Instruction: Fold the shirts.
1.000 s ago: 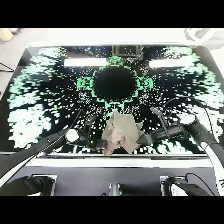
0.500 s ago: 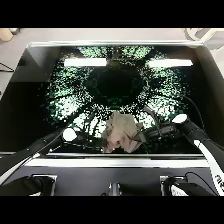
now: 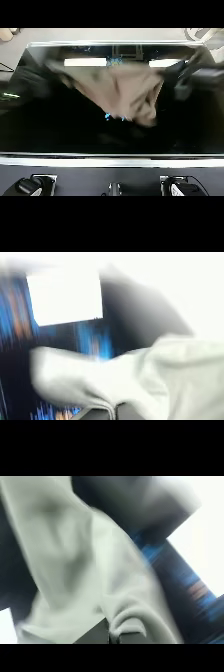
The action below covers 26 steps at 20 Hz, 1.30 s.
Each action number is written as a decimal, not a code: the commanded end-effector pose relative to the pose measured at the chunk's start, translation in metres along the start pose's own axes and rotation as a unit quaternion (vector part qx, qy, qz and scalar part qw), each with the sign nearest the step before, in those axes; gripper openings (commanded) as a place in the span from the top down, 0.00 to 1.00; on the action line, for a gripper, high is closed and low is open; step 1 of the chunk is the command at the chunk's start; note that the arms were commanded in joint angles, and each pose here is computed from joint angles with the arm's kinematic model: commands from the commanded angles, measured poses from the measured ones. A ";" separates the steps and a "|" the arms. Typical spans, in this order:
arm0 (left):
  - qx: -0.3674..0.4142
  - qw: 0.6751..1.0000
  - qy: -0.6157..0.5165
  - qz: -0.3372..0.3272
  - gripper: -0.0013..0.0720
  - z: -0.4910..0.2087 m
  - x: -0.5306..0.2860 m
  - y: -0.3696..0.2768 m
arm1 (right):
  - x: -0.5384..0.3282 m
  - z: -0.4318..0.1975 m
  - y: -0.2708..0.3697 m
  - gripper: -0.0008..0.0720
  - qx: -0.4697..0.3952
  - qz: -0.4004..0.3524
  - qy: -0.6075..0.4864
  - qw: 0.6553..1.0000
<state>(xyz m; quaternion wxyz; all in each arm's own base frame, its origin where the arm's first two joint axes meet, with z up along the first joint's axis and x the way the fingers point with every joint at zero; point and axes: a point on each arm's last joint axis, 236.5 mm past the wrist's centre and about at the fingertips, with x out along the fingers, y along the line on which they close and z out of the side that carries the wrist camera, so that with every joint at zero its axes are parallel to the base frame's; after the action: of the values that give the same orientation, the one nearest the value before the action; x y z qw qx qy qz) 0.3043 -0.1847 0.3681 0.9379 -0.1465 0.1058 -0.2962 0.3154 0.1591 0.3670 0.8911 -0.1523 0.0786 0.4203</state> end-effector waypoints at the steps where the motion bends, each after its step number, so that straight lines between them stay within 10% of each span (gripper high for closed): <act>1: 0.065 0.972 -0.224 -0.004 0.94 0.138 -0.130 -0.047 | -0.091 0.124 0.018 0.96 -0.113 -0.132 -0.139 0.975; 9: 0.082 0.990 -0.099 0.055 0.94 0.079 -0.095 -0.009 | -0.070 0.003 0.032 0.96 0.031 -0.060 0.098 0.993; 15: 0.031 0.988 0.102 0.114 0.94 -0.066 0.016 0.079 | 0.008 -0.189 0.045 0.96 0.188 0.081 0.340 0.918; 22: -0.067 0.934 0.310 0.164 0.94 -0.243 0.081 0.150 | 0.179 -0.329 0.061 0.96 0.256 0.058 0.339 0.904; 24: -0.082 0.926 0.330 0.165 0.94 -0.260 0.087 0.154 | 0.193 -0.344 0.062 0.80 0.288 0.057 0.337 0.895; 26: -0.085 0.923 0.335 0.166 0.94 -0.265 0.089 0.156 | 0.186 -0.343 0.058 0.32 0.243 0.069 0.356 0.900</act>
<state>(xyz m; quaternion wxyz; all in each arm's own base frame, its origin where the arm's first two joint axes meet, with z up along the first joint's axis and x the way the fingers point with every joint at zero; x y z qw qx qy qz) 0.3817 -0.1675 0.0851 0.8837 -0.0910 0.4292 -0.1632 0.3740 0.2100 0.0026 0.7818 -0.0452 0.5001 0.3698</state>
